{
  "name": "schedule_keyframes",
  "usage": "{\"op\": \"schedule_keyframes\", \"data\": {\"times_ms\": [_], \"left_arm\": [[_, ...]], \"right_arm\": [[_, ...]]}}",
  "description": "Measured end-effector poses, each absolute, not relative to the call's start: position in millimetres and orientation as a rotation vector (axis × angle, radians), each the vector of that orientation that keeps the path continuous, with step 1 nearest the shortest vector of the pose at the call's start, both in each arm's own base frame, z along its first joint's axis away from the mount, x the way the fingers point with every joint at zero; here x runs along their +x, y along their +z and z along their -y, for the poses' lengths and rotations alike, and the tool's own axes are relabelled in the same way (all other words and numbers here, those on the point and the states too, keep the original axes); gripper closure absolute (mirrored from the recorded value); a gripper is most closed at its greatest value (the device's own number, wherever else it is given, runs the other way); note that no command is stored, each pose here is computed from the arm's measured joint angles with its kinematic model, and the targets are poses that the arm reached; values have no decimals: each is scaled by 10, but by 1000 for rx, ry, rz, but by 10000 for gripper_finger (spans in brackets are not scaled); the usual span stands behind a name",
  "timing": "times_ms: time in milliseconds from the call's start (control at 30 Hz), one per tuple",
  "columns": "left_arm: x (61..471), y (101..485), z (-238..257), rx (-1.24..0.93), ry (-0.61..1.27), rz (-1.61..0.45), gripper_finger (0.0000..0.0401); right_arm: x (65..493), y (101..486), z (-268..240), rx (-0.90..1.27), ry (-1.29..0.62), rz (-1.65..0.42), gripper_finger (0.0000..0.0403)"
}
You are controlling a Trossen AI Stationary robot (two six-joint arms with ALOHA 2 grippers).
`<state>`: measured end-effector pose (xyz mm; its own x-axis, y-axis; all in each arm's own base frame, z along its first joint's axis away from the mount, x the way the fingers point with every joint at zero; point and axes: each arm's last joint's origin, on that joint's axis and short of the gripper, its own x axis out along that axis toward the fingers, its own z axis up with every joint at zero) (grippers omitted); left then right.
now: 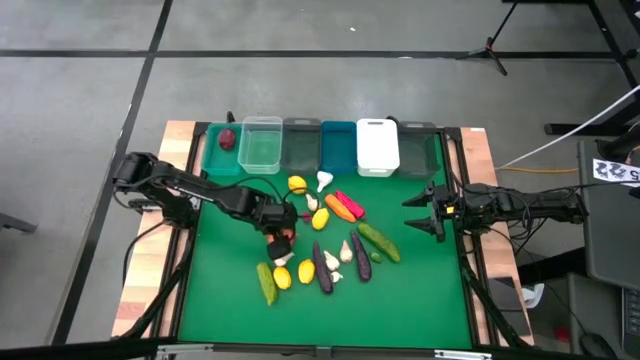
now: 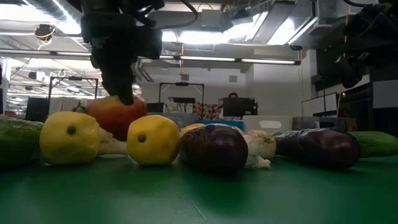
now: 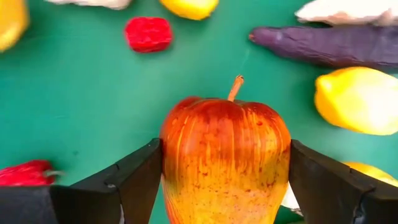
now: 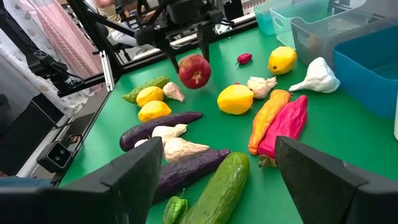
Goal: Sort produce into baskets
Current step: Put the red apple into the green bin
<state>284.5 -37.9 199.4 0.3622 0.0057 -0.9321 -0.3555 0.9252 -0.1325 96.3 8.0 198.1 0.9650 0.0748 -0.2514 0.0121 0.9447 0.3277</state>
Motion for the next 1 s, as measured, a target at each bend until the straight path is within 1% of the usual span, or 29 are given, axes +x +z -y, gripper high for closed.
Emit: {"op": "schedule_keyframes", "data": {"times_ms": [100,300,633,1000], "left_arm": [[2789,2097,319,-352,276,-1157,104],[2583,2344,118,-409,426,-1104,105],[2118,2717,-287,-492,806,-938,100],[1741,2815,-708,-493,1270,-830,97]], "right_arm": [[963,1981,-80,334,33,-264,93],[963,1981,-80,334,32,-265,93],[963,1981,-80,334,32,-264,93],[963,1981,-80,333,32,-264,93]]}}
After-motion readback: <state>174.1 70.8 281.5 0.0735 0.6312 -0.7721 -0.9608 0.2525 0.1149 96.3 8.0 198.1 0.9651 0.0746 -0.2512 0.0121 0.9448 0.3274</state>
